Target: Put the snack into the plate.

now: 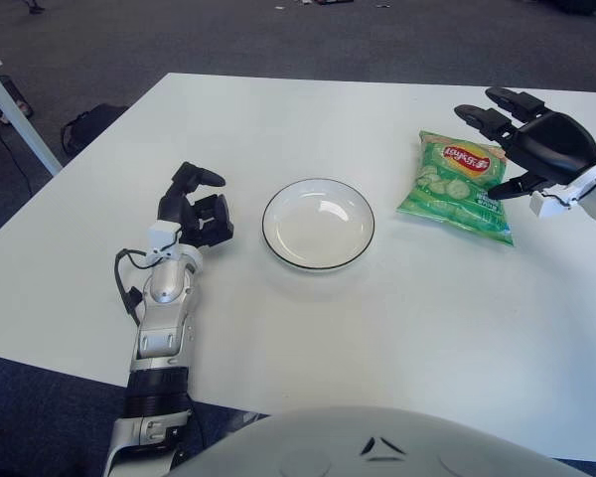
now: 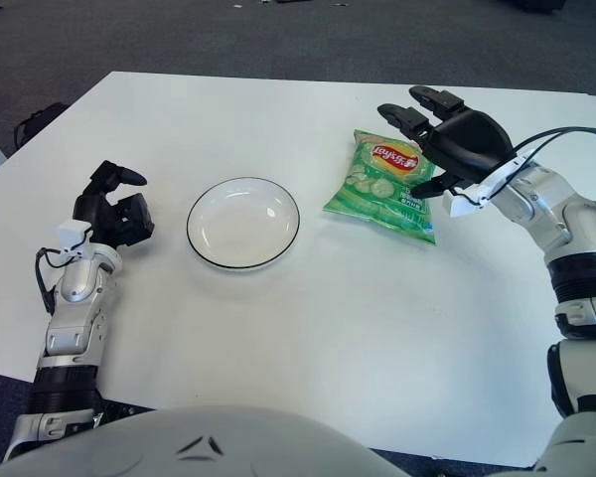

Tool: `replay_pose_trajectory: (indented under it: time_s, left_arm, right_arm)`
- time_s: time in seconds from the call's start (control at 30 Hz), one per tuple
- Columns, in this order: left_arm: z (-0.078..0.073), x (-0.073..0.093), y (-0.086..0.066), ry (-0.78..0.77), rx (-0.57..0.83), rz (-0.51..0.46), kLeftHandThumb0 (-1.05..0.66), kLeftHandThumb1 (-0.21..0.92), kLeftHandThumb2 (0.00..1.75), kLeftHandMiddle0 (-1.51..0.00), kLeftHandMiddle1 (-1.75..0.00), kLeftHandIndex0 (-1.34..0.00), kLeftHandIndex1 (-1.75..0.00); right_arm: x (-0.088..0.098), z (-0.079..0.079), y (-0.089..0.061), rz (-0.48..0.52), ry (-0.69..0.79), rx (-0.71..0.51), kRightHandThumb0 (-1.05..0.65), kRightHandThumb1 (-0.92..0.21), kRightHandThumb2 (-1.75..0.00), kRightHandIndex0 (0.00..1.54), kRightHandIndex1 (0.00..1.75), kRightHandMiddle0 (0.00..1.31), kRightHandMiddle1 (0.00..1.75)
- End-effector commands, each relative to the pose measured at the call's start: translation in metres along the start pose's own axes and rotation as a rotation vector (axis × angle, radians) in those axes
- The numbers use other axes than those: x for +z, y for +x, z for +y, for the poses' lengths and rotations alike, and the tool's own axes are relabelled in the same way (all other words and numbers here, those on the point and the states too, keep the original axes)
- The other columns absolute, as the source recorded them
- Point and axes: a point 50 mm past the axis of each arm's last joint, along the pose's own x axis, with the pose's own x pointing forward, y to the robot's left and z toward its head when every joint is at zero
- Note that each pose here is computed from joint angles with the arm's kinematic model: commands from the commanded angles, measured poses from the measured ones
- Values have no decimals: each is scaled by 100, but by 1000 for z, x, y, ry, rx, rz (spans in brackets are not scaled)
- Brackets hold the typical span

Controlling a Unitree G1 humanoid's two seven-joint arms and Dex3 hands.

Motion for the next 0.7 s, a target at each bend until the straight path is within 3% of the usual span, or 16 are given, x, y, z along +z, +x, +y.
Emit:
replay_pose_trajectory:
  time_s: [0.0, 0.17, 0.4, 0.67]
  left_arm:
    - [1, -28, -19, 5, 16, 130, -43, 46, 113, -123, -175, -50, -175]
    - [1, -28, -19, 7, 14, 128, -43, 46, 113, -123, -175, -50, -175]
    - [1, -28, -19, 9, 11, 126, -43, 47, 112, -124, -175, -49, -175]
    - [-1, -28, -19, 16, 2, 125, -43, 47, 112, -125, -175, -49, -175]
  right_arm:
    - [-4, -6, -1, -34, -52, 30, -86, -63, -43, 0, 0, 0, 0]
    - [-4, -11, 1, -72, -85, 43, -88, -66, -39, 0, 0, 0, 0]
    - [-2, -18, 3, -166, -111, 40, -95, -79, -27, 0, 0, 0, 0]
    - [0, -23, 4, -244, -116, 55, -95, -84, -25, 0, 0, 0, 0]
